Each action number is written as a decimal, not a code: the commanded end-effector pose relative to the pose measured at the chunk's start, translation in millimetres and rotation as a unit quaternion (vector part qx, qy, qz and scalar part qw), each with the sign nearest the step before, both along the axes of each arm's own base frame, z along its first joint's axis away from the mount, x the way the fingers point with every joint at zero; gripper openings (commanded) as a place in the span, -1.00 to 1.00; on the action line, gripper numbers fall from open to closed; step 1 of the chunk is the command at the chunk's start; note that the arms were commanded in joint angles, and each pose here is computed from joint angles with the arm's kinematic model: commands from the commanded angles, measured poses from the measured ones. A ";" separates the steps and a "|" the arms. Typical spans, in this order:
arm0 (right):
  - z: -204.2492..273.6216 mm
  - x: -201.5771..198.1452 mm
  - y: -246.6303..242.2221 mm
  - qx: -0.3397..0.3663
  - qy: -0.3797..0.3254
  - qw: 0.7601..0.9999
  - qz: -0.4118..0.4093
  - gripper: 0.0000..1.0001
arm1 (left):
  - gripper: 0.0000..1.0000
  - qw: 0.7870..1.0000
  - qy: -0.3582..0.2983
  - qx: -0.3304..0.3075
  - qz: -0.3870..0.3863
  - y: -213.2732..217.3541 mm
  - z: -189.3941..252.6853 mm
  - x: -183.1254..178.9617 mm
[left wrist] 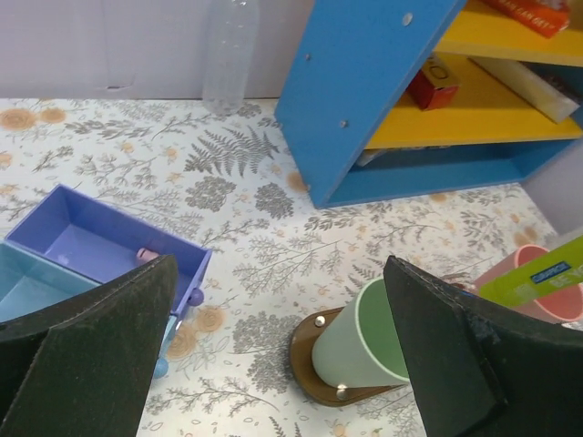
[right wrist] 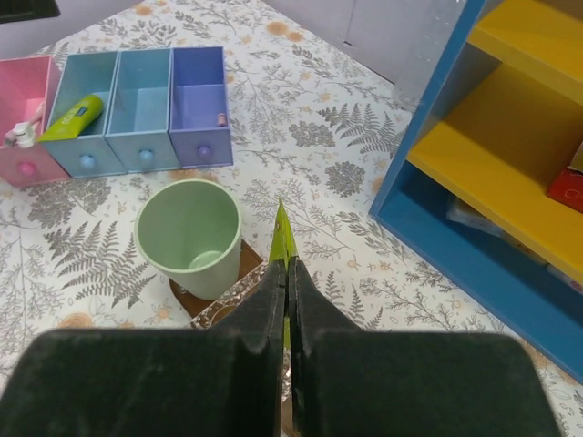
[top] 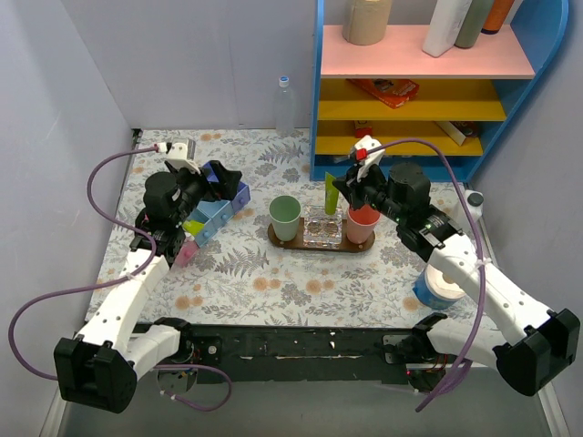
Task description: Prepare toiletry sets of a toothbrush and toothpaste on the tray
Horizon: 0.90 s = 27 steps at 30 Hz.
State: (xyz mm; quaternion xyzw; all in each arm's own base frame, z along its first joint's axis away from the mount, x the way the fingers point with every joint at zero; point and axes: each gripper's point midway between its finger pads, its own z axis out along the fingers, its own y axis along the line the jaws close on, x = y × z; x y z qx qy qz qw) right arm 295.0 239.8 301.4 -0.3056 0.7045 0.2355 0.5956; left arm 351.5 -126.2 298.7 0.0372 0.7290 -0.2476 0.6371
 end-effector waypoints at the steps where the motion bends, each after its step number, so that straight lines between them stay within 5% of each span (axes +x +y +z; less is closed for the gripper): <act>1: 26.8 17.8 -0.3 0.028 -0.063 0.998 -0.005 -0.97 | 0.96 0.999 -0.020 0.020 0.032 12.6 -6.4 4.5; 27: -20.4 28.6 0.3 0.004 -0.023 1.000 0.004 -0.97 | 0.96 0.999 -0.003 0.039 0.025 10.9 -24.9 10.9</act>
